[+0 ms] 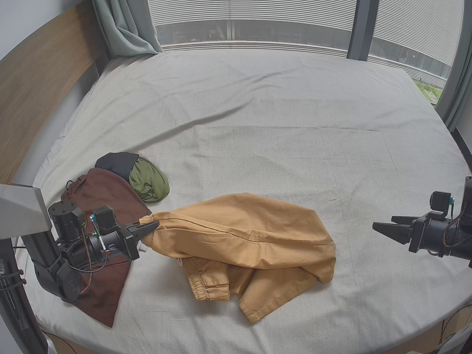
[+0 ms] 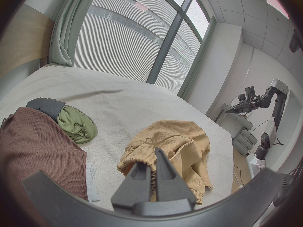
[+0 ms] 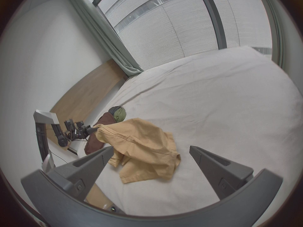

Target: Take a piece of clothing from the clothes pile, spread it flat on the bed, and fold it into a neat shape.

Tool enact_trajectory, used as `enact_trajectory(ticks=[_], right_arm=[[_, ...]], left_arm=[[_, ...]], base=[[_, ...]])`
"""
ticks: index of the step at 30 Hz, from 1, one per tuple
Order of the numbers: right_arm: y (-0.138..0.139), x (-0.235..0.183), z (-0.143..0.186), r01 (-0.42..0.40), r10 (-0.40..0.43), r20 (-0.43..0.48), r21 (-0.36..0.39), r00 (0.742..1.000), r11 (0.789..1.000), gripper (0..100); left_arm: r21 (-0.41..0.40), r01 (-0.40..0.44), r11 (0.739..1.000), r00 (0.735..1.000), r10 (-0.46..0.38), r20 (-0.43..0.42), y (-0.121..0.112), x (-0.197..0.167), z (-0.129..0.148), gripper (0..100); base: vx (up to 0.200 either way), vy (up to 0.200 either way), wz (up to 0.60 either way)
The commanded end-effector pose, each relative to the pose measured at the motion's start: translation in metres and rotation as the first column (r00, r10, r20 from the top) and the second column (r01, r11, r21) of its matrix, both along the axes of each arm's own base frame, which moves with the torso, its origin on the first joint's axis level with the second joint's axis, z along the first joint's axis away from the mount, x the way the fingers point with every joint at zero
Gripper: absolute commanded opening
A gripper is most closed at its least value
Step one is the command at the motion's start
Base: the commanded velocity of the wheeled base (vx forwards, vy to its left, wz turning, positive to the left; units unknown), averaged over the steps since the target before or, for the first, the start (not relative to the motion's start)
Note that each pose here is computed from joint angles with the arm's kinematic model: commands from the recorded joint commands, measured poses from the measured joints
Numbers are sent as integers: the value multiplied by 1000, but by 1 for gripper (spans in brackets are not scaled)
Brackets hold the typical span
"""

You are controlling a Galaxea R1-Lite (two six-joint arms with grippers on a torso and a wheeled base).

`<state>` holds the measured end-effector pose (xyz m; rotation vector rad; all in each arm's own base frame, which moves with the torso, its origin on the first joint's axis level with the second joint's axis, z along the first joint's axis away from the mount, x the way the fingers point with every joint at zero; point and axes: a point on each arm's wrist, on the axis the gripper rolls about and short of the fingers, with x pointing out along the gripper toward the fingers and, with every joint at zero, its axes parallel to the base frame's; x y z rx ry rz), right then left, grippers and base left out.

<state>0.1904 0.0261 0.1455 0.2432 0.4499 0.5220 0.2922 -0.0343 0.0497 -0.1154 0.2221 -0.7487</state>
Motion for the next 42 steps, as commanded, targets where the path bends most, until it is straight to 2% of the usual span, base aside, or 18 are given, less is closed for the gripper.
enact_trajectory(ticks=[1,3,16,22,34,42], right_arm=[[2,11,-17,-17,21,-88,47,996,999,100],[3,12,-17,-19,28,-100,84,995,996,100],[7,31,-34,-19,33,-139,101,990,995,100],[8,38,-50,8,21,-203,143,979,990,100],[10,51,-71,-8,51,-260,162,964,987,100],[19,64,-91,9,60,-306,216,950,976,100]], left_arm=[[0,-4,1000,1000,4,-2,1,1,-2,0],[0,-4,1000,1000,4,-2,1,1,-2,0],[0,-14,1000,1000,14,0,4,3,-2,0],[-1,-25,1000,1000,25,7,7,5,-1,0],[-1,-42,999,999,42,17,12,8,0,0],[-1,-40,999,999,40,15,12,7,0,0]], base=[[0,0,0],[0,0,0],[0,0,0],[0,0,0],[0,0,0],[0,0,0]])
